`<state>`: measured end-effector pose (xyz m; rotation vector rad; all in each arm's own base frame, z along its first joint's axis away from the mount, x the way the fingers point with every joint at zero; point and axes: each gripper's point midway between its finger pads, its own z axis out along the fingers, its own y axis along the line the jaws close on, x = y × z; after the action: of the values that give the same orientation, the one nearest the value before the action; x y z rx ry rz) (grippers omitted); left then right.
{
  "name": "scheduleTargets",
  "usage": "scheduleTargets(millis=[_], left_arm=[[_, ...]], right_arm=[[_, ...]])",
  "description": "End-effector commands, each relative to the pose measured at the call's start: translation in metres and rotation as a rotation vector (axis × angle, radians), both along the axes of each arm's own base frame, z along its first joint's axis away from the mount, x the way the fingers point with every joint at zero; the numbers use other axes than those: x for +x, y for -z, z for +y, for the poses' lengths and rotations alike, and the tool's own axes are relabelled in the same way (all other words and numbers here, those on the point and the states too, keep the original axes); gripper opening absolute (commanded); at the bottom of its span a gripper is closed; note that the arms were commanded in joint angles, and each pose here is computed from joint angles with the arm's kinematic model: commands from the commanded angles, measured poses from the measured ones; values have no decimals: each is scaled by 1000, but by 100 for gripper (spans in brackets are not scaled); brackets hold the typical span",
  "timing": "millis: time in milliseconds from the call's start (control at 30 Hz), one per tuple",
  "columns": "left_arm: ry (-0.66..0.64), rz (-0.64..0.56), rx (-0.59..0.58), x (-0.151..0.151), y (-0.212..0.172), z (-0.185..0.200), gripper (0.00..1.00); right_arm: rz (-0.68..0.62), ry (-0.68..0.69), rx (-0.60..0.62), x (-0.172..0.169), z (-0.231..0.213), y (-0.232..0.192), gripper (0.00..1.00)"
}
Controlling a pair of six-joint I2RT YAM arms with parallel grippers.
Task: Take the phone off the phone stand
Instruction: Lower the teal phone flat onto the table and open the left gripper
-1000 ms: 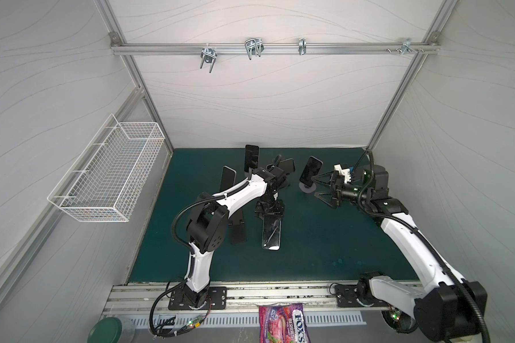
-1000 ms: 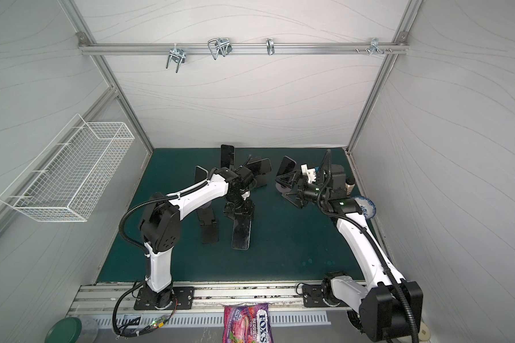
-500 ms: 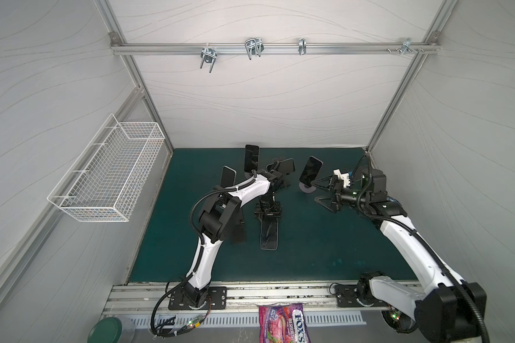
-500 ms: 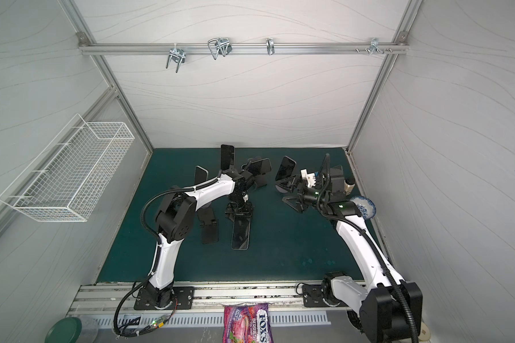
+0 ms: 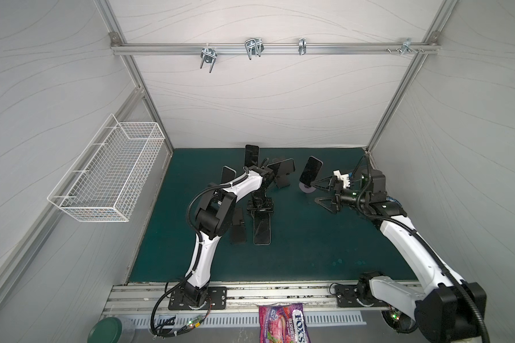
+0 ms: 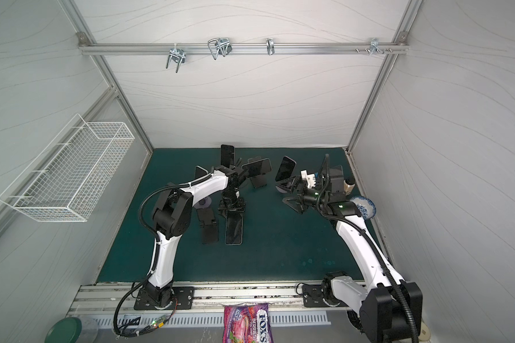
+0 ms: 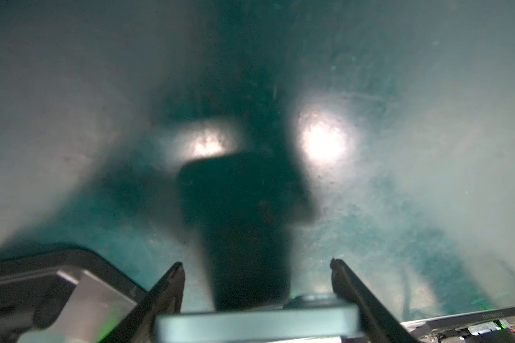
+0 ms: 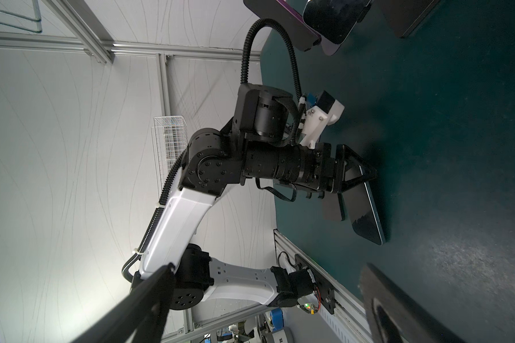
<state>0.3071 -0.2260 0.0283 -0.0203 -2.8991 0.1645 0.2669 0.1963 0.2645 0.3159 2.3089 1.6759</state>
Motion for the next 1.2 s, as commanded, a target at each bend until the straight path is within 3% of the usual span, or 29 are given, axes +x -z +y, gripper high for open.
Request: scheduleTargets(millis=[0, 467, 1167], left_arm=[[-7, 7, 23, 4, 6, 1, 40], [-46, -5, 25, 12, 15, 0, 54], [-43, -11, 41, 10, 14, 5, 64]], right_arm=[[-26, -10, 1, 0, 2, -9, 98], [-10, 2, 27, -3, 2, -3, 98], [-19, -8, 15, -6, 4, -5, 99]])
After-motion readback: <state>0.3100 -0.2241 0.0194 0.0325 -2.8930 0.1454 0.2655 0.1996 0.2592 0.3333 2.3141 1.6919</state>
